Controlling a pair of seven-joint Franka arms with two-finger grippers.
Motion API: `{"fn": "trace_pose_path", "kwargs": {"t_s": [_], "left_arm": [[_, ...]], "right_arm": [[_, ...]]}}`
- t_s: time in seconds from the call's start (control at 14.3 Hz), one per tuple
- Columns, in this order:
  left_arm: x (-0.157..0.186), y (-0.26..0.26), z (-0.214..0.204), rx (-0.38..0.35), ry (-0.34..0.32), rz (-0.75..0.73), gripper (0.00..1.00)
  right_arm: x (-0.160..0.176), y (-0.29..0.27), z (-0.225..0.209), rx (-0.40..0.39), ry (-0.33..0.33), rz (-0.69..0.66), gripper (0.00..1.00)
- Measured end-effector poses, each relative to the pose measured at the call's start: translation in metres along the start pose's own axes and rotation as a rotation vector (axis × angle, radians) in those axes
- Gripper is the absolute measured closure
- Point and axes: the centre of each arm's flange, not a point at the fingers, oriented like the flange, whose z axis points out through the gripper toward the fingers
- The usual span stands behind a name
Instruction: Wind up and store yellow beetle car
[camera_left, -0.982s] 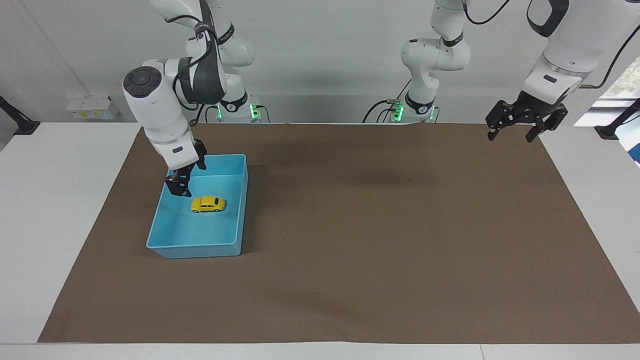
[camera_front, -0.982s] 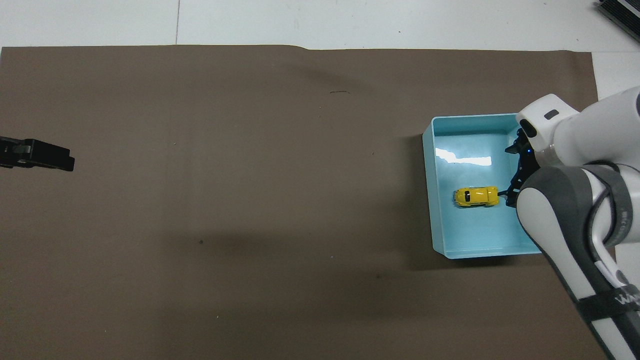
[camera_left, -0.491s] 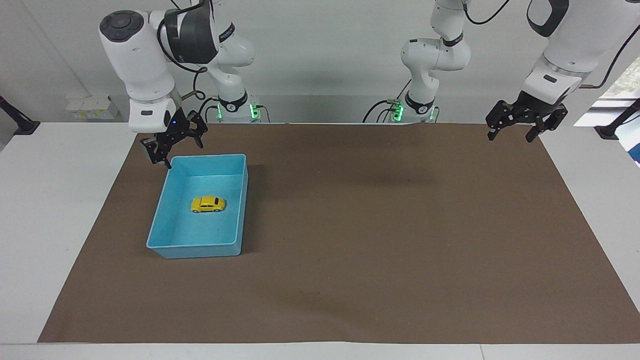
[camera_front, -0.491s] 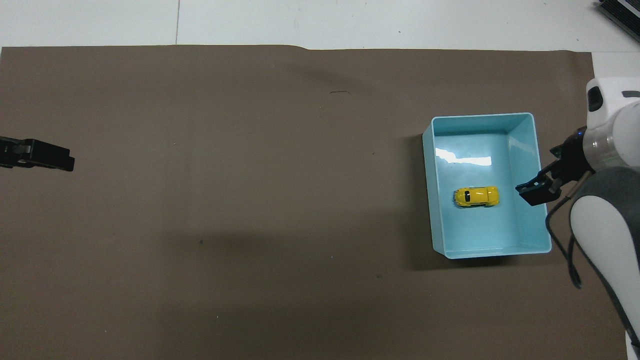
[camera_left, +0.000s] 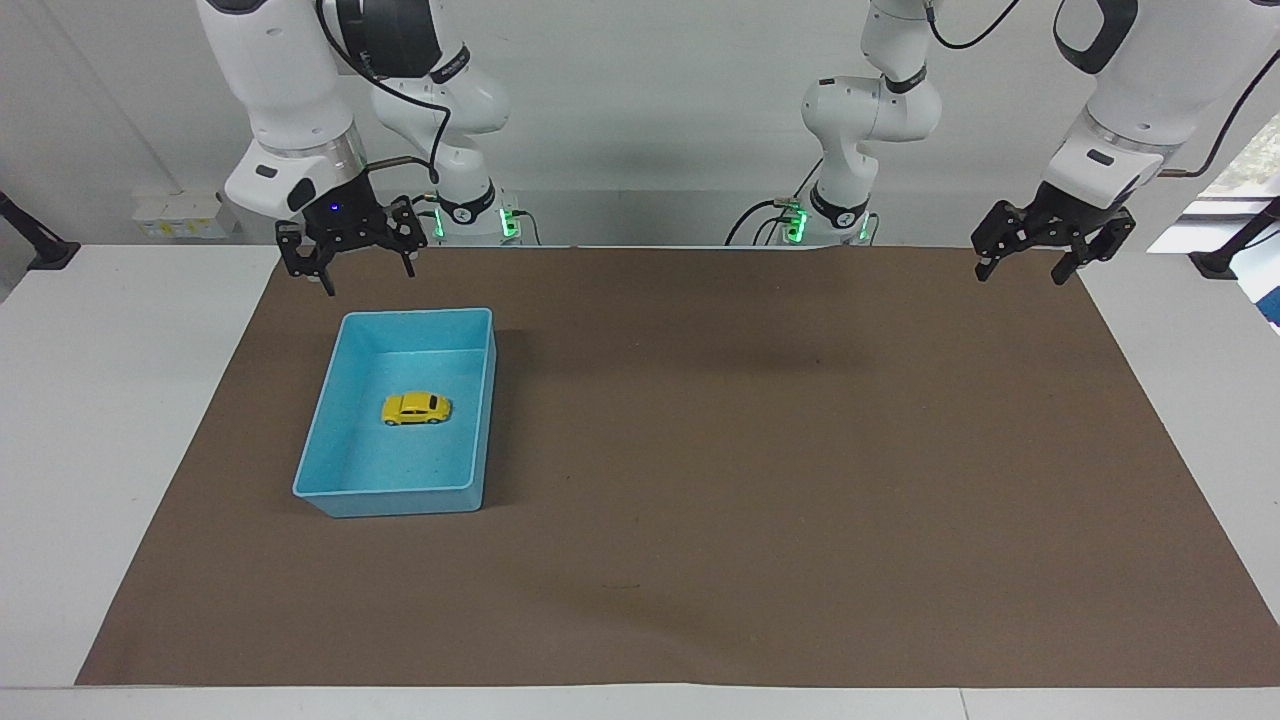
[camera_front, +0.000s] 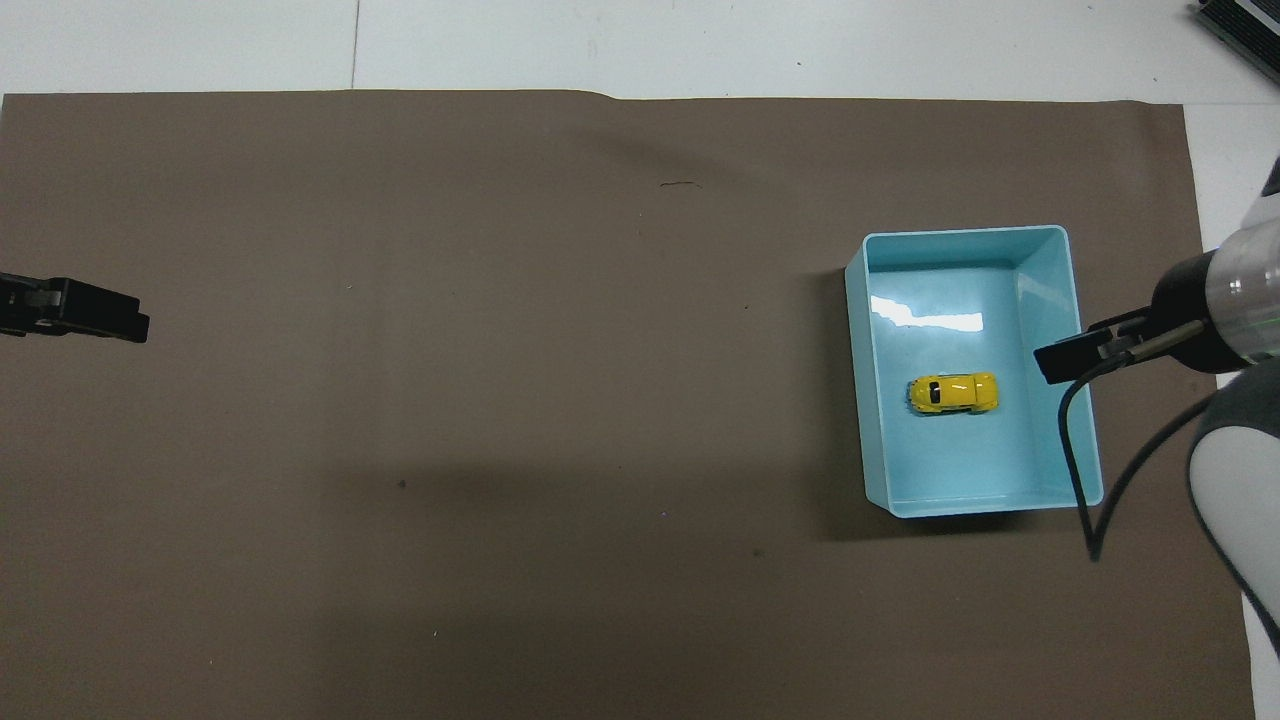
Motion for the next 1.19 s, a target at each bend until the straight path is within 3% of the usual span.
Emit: {"fn": "trace_pose_path", "kwargs": {"t_s": [0.21,0.84,1.19], "left_arm": [[0.000,0.000,0.000,0.000,0.000,0.000,0.00],[0.000,0.000,0.000,0.000,0.000,0.000,0.00],[0.000,0.000,0.000,0.000,0.000,0.000,0.00]], "right_arm": [[-0.004,0.001,-0.016,0.000,0.000,0.096,0.00],[-0.005,0.017,-0.019,0.001,0.021,0.181,0.00],[-0.004,0.019,-0.027,0.068,0.045,0.282,0.00]]}}
